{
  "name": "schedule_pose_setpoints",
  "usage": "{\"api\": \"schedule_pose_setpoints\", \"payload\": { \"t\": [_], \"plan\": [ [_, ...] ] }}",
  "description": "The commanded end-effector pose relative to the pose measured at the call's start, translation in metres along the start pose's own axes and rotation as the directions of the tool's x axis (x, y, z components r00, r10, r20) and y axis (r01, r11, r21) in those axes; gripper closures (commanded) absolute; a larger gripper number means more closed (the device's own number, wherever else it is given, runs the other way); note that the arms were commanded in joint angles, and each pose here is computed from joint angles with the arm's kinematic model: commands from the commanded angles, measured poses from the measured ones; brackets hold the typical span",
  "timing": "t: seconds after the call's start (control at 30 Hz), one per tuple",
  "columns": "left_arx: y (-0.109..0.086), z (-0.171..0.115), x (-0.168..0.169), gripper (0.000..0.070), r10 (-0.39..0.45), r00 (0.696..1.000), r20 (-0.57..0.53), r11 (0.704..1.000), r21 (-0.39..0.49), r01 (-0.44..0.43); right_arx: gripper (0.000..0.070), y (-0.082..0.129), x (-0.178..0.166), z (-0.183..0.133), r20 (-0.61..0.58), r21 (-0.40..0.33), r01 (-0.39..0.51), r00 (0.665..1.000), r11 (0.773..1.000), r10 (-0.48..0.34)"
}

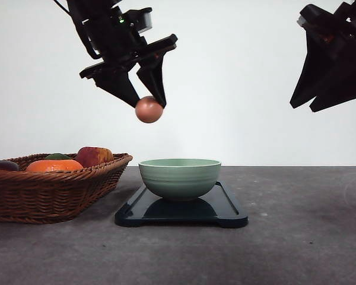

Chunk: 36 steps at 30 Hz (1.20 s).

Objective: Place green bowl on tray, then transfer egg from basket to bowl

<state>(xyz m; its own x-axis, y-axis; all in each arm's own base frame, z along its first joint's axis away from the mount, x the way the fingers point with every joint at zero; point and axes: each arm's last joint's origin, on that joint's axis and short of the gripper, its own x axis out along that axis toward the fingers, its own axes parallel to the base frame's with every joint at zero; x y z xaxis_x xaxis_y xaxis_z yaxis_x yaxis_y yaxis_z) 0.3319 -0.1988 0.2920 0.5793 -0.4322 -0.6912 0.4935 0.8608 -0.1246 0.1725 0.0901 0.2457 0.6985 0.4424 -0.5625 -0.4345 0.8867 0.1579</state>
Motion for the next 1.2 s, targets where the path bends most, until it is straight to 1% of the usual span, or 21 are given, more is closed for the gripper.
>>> {"api": "schedule_pose_setpoints", "payload": {
  "t": [0.0, 0.2, 0.47, 0.63, 0.8, 0.97, 1.0, 1.1, 1.13, 1.17],
  "plan": [
    [-0.005, 0.005, 0.008, 0.0471, -0.014, 1.0, 0.015, 1.0, -0.01, 0.014, 0.0491, 0.001, 0.001, 0.003, 0.011, 0.007, -0.006, 1.0, 1.0, 0.006],
    [-0.015, -0.003, 0.032, 0.047, -0.031, 0.999, -0.022, 1.0, 0.003, 0.031, 0.0491, 0.001, 0.001, 0.003, 0.011, 0.007, -0.006, 1.0, 1.0, 0.006],
    [-0.029, -0.014, 0.07, 0.047, -0.055, 0.998, -0.035, 0.998, 0.033, 0.056, 0.0491, 0.001, 0.001, 0.002, 0.004, 0.007, -0.005, 1.0, 1.0, 0.005],
    [-0.028, -0.022, 0.09, 0.047, -0.053, 0.997, -0.055, 0.998, 0.035, 0.055, 0.0491, 0.001, 0.001, 0.001, -0.006, 0.008, -0.004, 1.0, 1.0, 0.004],
    [-0.025, -0.033, 0.108, 0.0471, -0.033, 0.995, -0.099, 0.999, 0.034, 0.036, 0.0491, 0.001, 0.0, 0.001, -0.006, 0.008, -0.004, 1.0, 1.0, 0.004],
    [-0.024, -0.036, 0.113, 0.0467, -0.031, 0.994, -0.109, 0.999, 0.034, 0.035, 0.0491, 0.001, 0.001, 0.0, -0.012, 0.008, -0.003, 1.0, 1.0, 0.003],
    [-0.025, -0.036, 0.113, 0.0454, -0.033, 0.994, -0.105, 0.999, 0.034, 0.037, 0.0491, 0.001, 0.001, 0.0, -0.013, 0.008, -0.003, 1.0, 1.0, 0.003],
    [-0.026, -0.035, 0.113, 0.0361, -0.035, 0.995, -0.098, 0.999, 0.035, 0.039, 0.0491, 0.001, 0.001, 0.0, -0.016, 0.009, -0.002, 1.0, 1.0, 0.003],
    [-0.026, -0.035, 0.113, 0.0341, -0.035, 0.994, -0.1, 0.999, 0.035, 0.039, 0.0491, 0.001, 0.001, 0.0, -0.018, 0.009, -0.002, 1.0, 1.0, 0.002],
    [-0.026, -0.035, 0.113, 0.0338, -0.035, 0.994, -0.103, 0.999, 0.035, 0.038, 0.0491, 0.001, 0.001, 0.0, -0.018, 0.009, -0.002, 1.0, 1.0, 0.002]
  ]
}}
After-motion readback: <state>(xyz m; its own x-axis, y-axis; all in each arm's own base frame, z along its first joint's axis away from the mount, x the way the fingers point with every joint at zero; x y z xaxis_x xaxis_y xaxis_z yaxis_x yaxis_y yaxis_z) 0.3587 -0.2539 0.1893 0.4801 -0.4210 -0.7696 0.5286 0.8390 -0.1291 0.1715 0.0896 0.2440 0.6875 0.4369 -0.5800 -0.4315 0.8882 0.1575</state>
